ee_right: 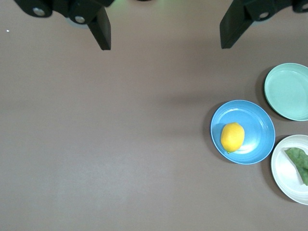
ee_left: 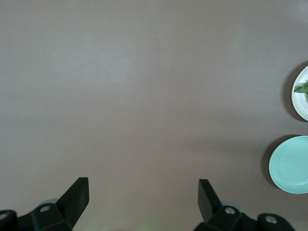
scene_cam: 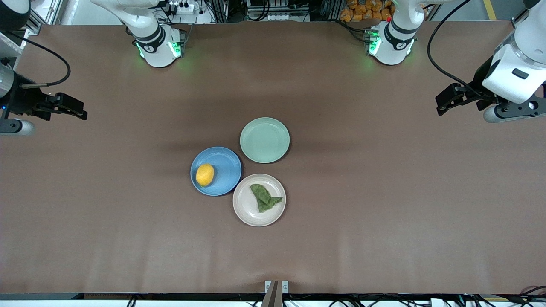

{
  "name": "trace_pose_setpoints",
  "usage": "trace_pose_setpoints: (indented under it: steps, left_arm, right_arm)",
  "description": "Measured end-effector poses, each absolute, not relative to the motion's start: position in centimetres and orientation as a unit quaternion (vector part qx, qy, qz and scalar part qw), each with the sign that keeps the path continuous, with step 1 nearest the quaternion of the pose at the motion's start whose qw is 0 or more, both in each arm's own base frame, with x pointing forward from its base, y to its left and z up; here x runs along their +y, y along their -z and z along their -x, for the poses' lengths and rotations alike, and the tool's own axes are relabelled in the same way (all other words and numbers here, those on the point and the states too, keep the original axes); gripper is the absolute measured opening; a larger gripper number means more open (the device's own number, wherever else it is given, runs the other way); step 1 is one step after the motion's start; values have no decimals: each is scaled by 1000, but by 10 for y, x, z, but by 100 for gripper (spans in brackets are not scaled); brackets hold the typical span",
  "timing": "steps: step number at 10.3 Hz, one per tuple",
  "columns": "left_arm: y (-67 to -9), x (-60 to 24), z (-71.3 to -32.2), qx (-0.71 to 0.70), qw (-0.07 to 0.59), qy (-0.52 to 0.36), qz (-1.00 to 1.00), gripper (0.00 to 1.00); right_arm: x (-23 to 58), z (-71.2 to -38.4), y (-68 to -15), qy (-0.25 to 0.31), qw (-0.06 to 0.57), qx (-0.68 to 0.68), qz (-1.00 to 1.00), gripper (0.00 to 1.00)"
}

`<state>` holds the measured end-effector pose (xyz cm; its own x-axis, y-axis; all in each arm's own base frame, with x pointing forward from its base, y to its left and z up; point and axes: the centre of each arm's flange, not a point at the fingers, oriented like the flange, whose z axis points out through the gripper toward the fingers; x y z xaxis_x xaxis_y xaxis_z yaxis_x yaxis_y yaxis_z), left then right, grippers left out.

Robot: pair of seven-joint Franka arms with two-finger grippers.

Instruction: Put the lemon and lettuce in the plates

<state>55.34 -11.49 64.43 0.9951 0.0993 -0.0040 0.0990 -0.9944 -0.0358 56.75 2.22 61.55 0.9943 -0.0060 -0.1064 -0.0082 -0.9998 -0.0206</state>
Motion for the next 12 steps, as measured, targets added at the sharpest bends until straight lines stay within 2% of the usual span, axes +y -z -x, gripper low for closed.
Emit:
trace_pose_setpoints:
  steps: [12]
  left_arm:
    - [-629,-84,-561,-45,19,-8,999,100]
  right_arm:
    - [15,-568,-615,-51,10,10,999,100]
